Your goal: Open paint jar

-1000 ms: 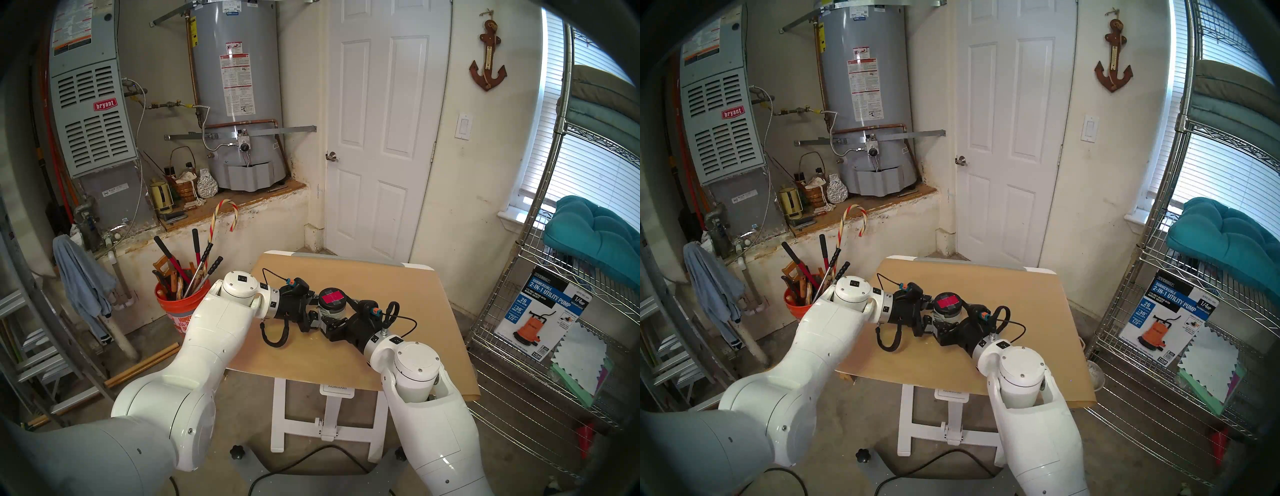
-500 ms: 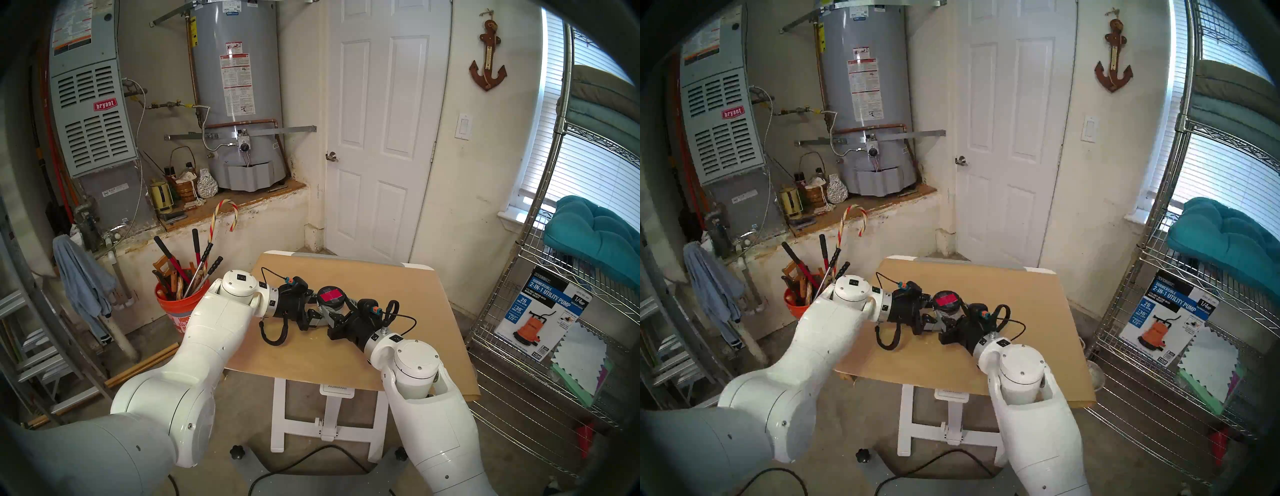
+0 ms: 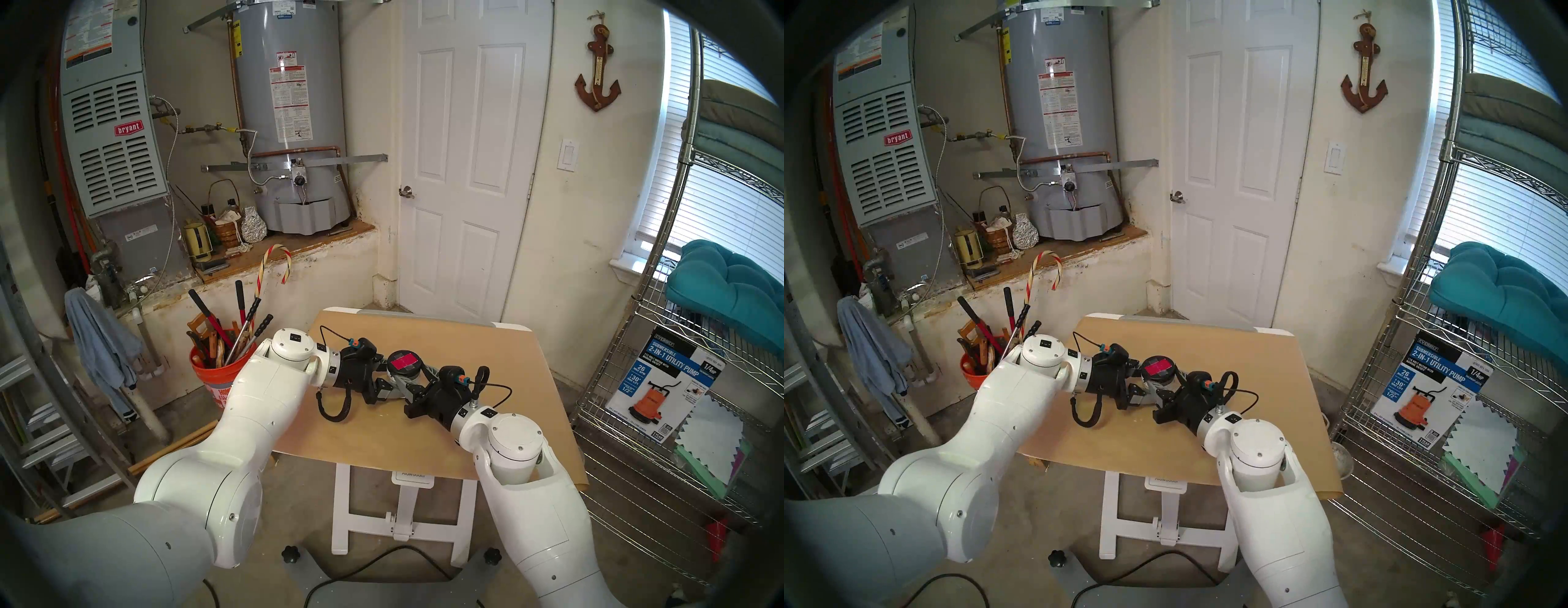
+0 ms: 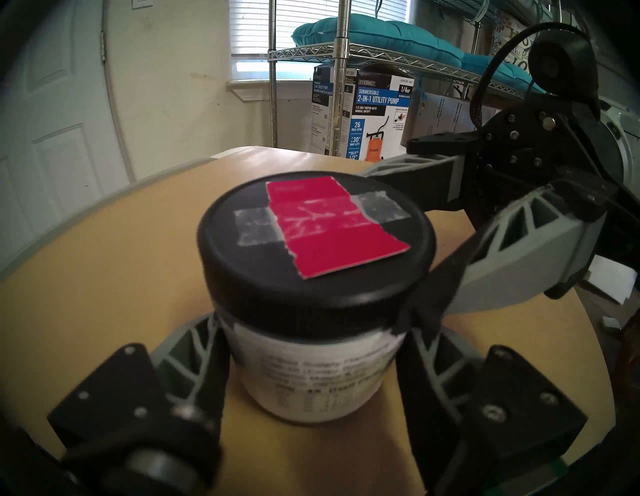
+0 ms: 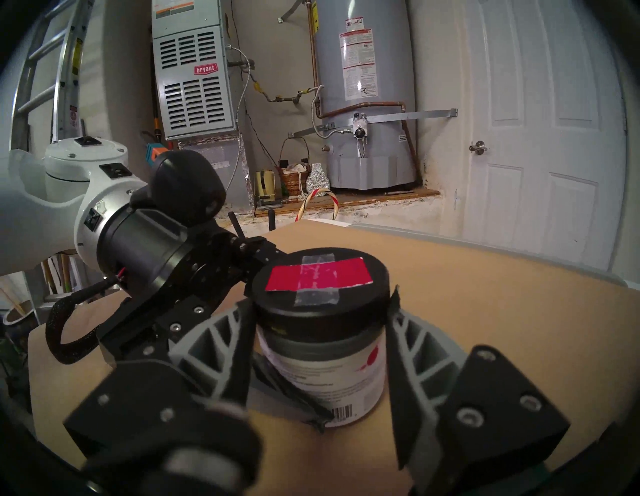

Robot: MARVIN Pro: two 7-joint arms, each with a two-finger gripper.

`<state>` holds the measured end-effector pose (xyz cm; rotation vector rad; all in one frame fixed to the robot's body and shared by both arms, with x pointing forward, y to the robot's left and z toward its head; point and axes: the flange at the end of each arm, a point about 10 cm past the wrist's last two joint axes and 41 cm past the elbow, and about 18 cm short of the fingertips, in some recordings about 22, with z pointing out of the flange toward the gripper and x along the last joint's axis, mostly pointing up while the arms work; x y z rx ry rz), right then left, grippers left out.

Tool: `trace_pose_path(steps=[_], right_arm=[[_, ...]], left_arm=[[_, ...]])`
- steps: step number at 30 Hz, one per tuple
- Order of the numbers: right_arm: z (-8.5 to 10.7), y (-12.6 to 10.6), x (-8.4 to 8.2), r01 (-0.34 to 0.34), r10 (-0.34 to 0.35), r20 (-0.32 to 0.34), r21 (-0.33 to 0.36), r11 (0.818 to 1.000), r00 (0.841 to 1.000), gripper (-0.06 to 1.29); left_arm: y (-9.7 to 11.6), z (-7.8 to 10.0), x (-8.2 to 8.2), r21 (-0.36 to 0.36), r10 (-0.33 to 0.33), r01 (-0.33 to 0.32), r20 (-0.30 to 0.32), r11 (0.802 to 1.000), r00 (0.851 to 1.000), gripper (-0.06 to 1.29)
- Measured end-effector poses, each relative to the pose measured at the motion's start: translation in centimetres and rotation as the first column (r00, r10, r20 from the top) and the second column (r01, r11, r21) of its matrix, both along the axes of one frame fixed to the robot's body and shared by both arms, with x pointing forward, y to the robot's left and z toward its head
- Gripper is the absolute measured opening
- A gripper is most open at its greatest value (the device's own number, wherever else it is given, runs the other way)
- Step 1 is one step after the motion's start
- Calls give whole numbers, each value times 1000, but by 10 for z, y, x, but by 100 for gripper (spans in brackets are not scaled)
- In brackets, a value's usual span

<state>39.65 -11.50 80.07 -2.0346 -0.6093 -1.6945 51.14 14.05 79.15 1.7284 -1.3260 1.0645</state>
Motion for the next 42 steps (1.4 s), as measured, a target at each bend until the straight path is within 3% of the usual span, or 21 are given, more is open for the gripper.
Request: trace_pose_path(steps=[16,20,37,40,41,42], right_arm=[[-1,-17,12,-142,143,7,-29,989,990,63],[-1,-22,18,-193,193,7,-33,981,981,56],[3,-29,30,-325,327,9,-59,944,945,48],[3,-26,29,-355,356,6,-62,933,934,35],[3,-25,29,-362,363,5,-63,930,932,26],[4,-22,28,-377,378,4,-62,924,926,10]], left_arm=[[8,1,5,16,-34,34,2,999,999,75],[12,1,8,25,-49,49,10,999,999,75],[26,4,20,54,-99,97,33,994,995,75],[26,4,21,56,-110,108,32,993,993,75],[25,4,21,56,-112,110,32,992,993,75],[25,4,21,57,-116,114,32,992,993,75]])
